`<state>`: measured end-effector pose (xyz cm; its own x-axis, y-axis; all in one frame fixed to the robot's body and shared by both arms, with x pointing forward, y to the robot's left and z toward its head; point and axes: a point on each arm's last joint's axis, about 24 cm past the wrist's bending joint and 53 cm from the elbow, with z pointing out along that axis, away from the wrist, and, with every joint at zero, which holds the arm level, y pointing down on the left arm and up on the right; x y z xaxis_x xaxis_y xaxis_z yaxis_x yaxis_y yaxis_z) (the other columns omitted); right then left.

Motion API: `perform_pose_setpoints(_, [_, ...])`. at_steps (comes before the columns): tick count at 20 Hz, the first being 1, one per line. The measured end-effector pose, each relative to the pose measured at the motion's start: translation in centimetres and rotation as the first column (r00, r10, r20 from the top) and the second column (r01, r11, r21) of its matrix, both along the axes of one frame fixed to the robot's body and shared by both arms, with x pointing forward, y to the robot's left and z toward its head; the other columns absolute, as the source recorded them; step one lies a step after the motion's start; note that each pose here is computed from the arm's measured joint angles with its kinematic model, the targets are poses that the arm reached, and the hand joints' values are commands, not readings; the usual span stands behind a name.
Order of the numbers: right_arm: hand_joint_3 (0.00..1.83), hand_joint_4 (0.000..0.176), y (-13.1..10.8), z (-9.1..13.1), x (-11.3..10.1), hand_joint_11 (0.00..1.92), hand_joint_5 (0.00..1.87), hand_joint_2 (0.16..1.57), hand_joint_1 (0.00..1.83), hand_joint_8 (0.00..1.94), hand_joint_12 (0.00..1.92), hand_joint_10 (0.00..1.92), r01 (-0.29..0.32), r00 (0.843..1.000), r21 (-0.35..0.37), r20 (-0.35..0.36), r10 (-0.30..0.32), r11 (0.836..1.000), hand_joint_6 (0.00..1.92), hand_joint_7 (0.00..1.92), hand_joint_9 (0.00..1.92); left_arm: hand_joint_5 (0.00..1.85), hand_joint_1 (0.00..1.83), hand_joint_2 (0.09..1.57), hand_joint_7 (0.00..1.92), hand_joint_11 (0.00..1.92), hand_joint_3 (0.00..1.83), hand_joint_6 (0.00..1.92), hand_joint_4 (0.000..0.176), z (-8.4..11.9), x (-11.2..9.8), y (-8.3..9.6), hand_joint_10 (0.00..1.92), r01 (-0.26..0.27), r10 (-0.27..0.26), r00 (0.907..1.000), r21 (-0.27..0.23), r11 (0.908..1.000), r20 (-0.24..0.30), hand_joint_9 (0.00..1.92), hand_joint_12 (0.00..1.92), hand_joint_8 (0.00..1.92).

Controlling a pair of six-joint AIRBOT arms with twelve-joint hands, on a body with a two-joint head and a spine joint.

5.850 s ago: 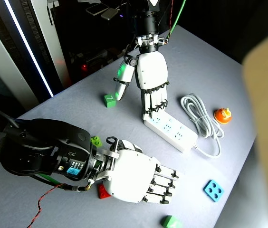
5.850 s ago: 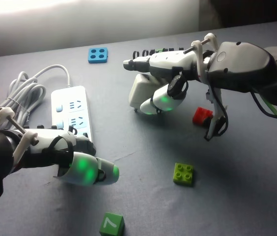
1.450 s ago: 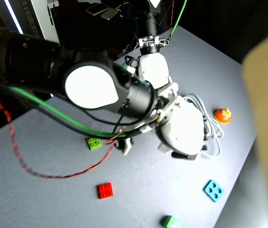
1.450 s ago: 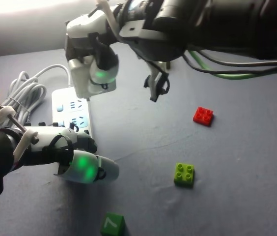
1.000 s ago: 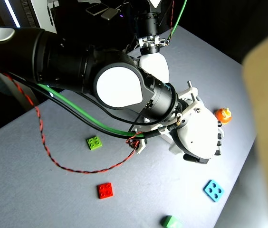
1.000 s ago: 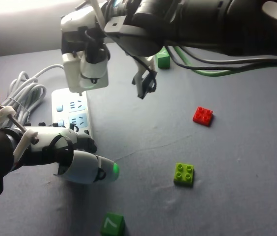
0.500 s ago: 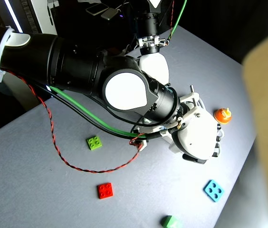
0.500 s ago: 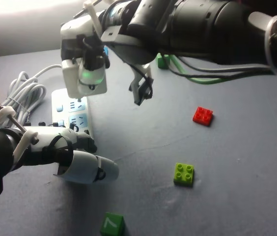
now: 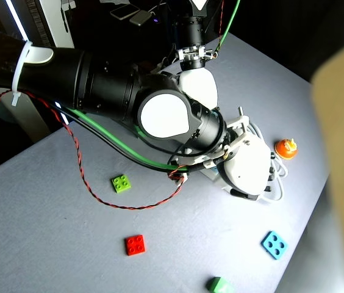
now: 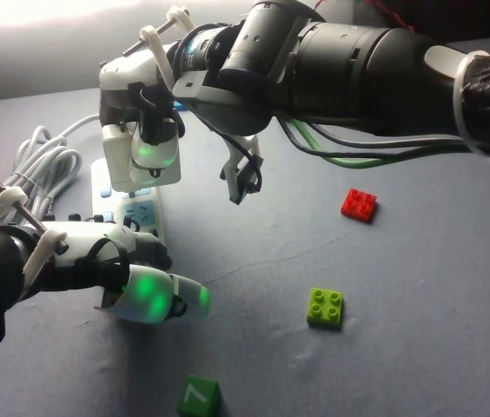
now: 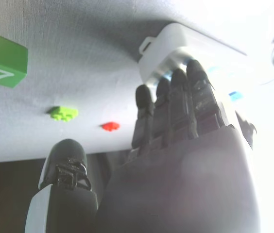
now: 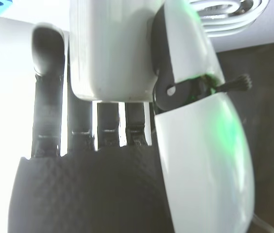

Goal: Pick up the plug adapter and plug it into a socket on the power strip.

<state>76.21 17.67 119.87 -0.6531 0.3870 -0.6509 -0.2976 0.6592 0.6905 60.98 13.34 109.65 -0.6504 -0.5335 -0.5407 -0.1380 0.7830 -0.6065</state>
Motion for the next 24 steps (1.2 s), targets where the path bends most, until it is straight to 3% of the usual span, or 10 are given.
perform_pose_setpoints(1, [0.00,0.000,0.0,0.0,0.0,0.65,0.88,1.17,1.25,1.31,1.64,1.32,0.000,1.000,0.002,0.000,0.000,1.000,0.99,0.88,0.78,0.10,0.01,1.23,0.10,0.00,0.00,0.00,0.000,0.0,0.0,0.0,0.00,0.000,0.000,1.0000,0.000,1.0000,0.001,0.08,0.21,0.00])
perform_pose_setpoints(4, [0.00,0.000,-0.2,-0.1,0.5,0.66,0.84,1.18,1.36,1.28,1.64,1.48,0.014,1.000,0.022,-0.009,-0.014,1.000,1.01,0.83,0.78,0.12,0.00,1.24,0.12,0.00,0.00,0.00,0.000,0.0,0.0,0.0,0.00,0.001,-0.001,1.0000,0.001,1.0000,0.001,0.10,0.25,0.00])
perform_pose_setpoints(7, [0.00,0.000,-0.5,0.1,1.0,0.67,0.91,1.16,1.22,1.30,1.63,1.25,0.022,1.000,0.022,0.004,-0.022,1.000,0.96,0.90,0.81,0.11,0.01,1.23,0.11,0.00,0.00,0.00,0.000,0.0,0.0,0.0,0.00,0.001,-0.001,1.0000,0.001,1.0000,0.002,0.10,0.25,0.00])
perform_pose_setpoints(9, [0.00,0.000,-0.5,0.2,1.1,0.64,0.85,1.18,1.35,1.28,1.66,1.48,0.018,1.000,0.014,0.016,-0.018,1.000,0.98,0.84,0.77,0.11,0.01,1.23,0.11,0.00,0.00,0.00,0.000,0.0,0.1,0.0,0.00,0.001,-0.001,1.0000,0.001,1.0000,0.002,0.10,0.25,0.00])
perform_pose_setpoints(11, [0.00,0.000,-0.4,0.3,1.0,0.67,0.92,1.16,1.23,1.31,1.65,1.28,0.012,1.000,0.010,0.026,-0.013,1.000,0.93,0.90,0.80,0.10,0.00,1.23,0.12,0.00,0.00,0.00,0.000,0.0,0.1,0.0,0.00,0.000,0.000,1.0000,0.001,1.0000,0.003,0.10,0.25,0.00])
perform_pose_setpoints(13, [0.00,0.000,-0.3,0.3,1.0,0.69,0.86,1.17,1.33,1.23,1.62,1.42,0.009,1.000,0.010,0.027,-0.010,1.000,0.97,0.88,0.80,0.10,0.00,1.23,0.12,0.00,0.00,0.00,0.000,0.0,0.1,0.0,0.00,0.001,-0.001,1.0000,0.000,1.0000,0.003,0.10,0.24,0.00])
perform_pose_setpoints(15, [0.00,0.000,-0.2,0.3,0.9,0.67,0.92,1.15,1.23,1.27,1.64,1.27,0.006,1.000,0.007,0.030,-0.007,1.000,0.94,0.92,0.81,0.10,0.00,1.23,0.12,0.00,0.00,0.00,0.000,0.0,0.1,0.0,0.00,0.001,-0.001,1.0000,0.000,1.0000,0.003,0.10,0.26,0.00])
perform_pose_setpoints(19, [0.00,0.000,-0.1,0.3,0.9,0.65,0.91,1.15,1.23,1.27,1.65,1.26,0.005,0.999,0.003,0.034,-0.005,1.000,0.94,0.93,0.80,0.10,0.00,1.23,0.10,0.00,0.00,0.00,0.000,0.1,0.2,0.1,0.00,0.002,-0.002,1.0000,0.002,1.0000,0.008,0.09,0.23,0.00])
perform_pose_setpoints(20, [0.00,0.000,-0.1,0.3,0.9,0.63,0.87,1.17,1.33,1.25,1.66,1.45,0.005,0.999,0.002,0.035,-0.005,1.000,0.96,0.87,0.78,0.10,0.01,1.23,0.12,0.00,0.00,0.00,0.000,0.1,0.2,0.1,0.00,0.003,-0.003,1.0000,0.002,1.0000,0.009,0.10,0.24,0.01])
perform_pose_setpoints(24, [0.00,0.000,-0.3,0.3,1.5,0.66,0.92,1.15,1.23,1.27,1.62,1.24,0.019,0.999,0.003,0.038,-0.019,1.000,0.93,0.93,0.81,0.08,0.00,1.23,0.09,0.00,0.00,0.00,0.000,0.1,0.2,0.1,0.00,0.003,-0.003,1.0000,0.002,1.0000,0.009,0.08,0.19,0.00])
